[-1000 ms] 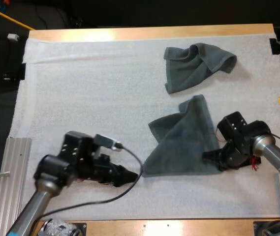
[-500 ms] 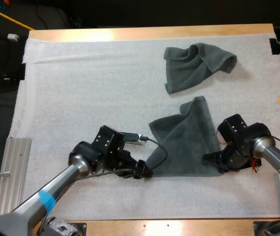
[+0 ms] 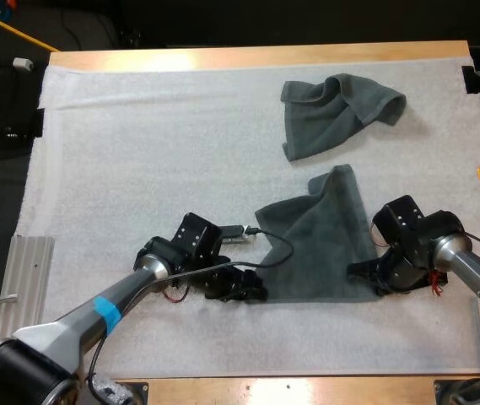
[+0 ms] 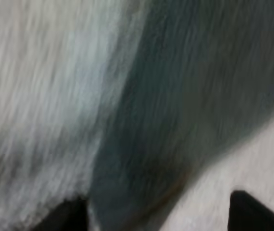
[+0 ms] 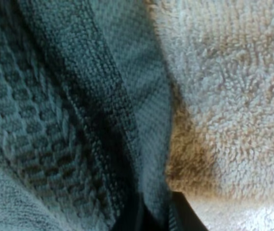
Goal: Pick towel from pile, fold and stack
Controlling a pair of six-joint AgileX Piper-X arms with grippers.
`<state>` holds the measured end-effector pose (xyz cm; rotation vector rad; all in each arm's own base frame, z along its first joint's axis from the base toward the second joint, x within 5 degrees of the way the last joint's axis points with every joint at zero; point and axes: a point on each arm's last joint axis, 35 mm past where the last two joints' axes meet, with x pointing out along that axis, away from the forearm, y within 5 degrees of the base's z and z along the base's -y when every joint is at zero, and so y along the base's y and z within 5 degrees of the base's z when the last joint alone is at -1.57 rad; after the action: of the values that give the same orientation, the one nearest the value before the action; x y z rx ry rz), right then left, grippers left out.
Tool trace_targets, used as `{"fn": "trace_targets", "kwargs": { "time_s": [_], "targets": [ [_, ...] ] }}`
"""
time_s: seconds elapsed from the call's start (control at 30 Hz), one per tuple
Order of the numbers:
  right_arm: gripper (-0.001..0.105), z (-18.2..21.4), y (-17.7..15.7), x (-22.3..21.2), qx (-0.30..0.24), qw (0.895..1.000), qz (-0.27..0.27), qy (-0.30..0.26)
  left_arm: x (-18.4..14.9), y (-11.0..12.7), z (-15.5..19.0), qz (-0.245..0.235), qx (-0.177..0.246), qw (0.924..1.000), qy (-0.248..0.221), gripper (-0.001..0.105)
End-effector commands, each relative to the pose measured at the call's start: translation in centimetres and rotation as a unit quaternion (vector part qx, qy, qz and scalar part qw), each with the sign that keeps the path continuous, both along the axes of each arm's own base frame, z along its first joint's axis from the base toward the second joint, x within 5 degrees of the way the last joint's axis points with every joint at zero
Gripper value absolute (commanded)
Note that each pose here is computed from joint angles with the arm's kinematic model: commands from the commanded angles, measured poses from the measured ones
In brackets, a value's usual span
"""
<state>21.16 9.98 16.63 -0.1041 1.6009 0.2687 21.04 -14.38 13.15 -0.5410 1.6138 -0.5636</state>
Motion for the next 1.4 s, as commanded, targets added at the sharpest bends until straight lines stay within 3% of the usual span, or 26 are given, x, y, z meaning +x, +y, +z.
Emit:
{"fn": "trace_targets", "kwargs": {
  "time_s": [0.0,0.1,0.2,0.53,0.63,0.8,0.9,1.07,1.23,1.37],
  "targets": [
    [0.000,0.3,0.0,-0.1,0.005,1.000,0.005,-0.005,0.2,-0.4,0.1,-0.001,-0.014,0.9999,-0.003,0.061],
    [0.000,0.3,0.0,-0.1,0.005,1.000,0.005,-0.005,0.3,-0.4,0.1,0.000,-0.014,0.9999,-0.006,0.060],
    [0.000,0.3,0.0,-0.1,0.005,1.000,0.005,-0.005,0.3,-0.4,0.1,-0.001,-0.015,0.9999,-0.006,0.050],
    [0.000,0.4,0.1,0.0,0.010,1.000,0.005,-0.012,0.2,-0.4,0.1,-0.003,-0.019,0.9998,0.001,0.000],
    [0.000,1.2,0.2,0.0,0.032,0.999,0.007,-0.031,0.0,-0.3,0.9,-0.007,-0.025,0.9997,-0.003,0.000],
    [0.000,5.2,0.0,-0.3,0.062,0.991,0.008,-0.115,-0.5,0.0,4.5,-0.020,-0.054,0.9962,-0.066,0.000],
    [0.000,9.0,-0.5,-1.3,0.094,0.978,0.009,-0.186,-1.2,0.4,7.8,-0.028,-0.071,0.9914,-0.106,0.000],
    [0.000,15.0,-1.7,-4.2,0.148,0.945,0.010,-0.293,-3.1,1.5,15.1,-0.040,-0.107,0.9742,-0.195,0.000],
    [0.000,18.7,-2.7,-7.2,0.181,0.927,0.011,-0.329,-5.2,2.8,19.9,-0.044,-0.114,0.9617,-0.245,0.000],
    [0.000,20.4,-2.2,-9.2,0.200,0.925,0.037,-0.320,-7.0,3.1,21.8,-0.068,-0.118,0.9585,-0.251,0.000]
  ]
}}
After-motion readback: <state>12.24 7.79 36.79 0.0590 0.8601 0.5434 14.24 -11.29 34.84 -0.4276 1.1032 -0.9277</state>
